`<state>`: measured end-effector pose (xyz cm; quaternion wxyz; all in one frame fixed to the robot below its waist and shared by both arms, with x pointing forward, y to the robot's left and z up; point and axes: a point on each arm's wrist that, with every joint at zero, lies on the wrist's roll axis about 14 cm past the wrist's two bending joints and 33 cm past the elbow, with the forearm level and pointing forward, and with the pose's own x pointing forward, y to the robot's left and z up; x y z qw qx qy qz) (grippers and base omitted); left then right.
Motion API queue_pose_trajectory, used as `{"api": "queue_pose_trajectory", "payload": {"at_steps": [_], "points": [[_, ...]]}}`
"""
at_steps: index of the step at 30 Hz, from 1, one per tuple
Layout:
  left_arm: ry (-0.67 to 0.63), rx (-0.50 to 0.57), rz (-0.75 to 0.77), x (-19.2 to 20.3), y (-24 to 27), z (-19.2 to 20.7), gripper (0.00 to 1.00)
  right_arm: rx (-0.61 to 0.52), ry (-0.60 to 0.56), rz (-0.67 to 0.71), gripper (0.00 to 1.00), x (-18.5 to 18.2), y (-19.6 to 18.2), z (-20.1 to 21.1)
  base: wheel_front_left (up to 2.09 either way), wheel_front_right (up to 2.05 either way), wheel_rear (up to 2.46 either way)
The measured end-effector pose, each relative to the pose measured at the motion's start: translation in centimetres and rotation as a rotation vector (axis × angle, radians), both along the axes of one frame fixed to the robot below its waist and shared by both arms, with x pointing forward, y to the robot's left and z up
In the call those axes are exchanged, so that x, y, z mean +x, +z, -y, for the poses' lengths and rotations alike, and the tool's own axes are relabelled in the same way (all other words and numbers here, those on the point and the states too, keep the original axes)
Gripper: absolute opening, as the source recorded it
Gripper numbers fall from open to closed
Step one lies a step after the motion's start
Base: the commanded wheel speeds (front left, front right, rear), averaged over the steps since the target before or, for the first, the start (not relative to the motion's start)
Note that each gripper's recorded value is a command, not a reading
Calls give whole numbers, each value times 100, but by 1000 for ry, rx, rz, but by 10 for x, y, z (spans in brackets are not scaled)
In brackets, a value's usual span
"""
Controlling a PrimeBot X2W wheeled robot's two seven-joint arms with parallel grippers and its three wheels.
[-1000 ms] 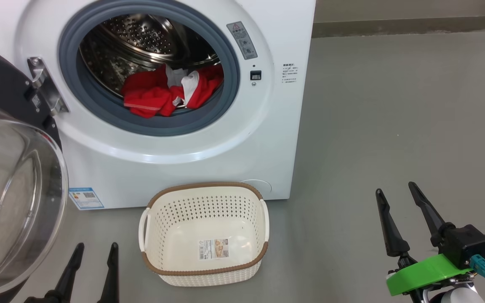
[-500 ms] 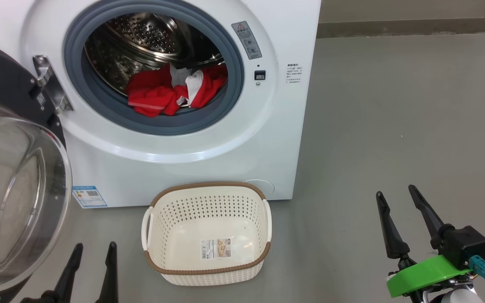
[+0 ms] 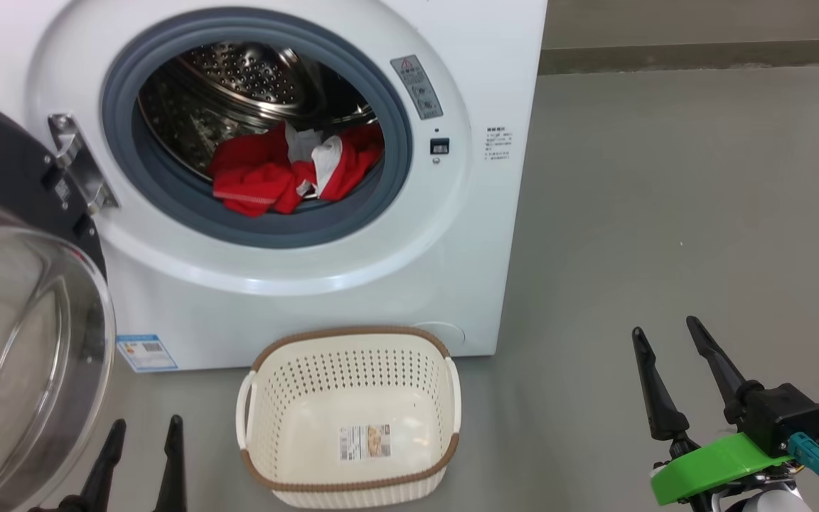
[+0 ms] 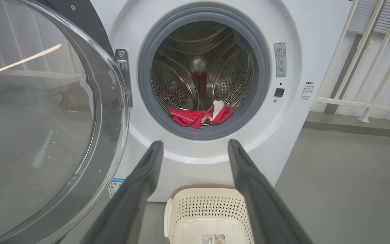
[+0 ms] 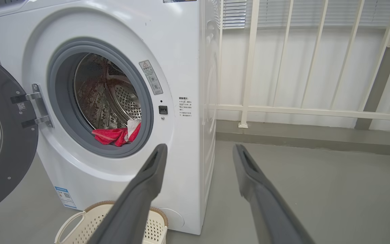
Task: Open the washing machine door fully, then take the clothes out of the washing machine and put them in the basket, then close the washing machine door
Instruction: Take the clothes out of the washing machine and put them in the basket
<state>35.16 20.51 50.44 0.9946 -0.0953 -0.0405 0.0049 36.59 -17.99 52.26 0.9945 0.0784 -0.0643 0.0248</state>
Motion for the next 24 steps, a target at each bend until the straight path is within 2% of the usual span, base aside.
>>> {"api": "queue_pose_trajectory", "payload": {"at_steps": [11, 24], "points": [[-1, -10, 45, 4, 14, 2, 100, 10, 7, -4, 100, -2, -1, -2, 162, -162, 0], [-5, -12, 18, 5, 5, 3, 100, 10, 6, -14, 100, 1, -5, -2, 21, -21, 0]]}}
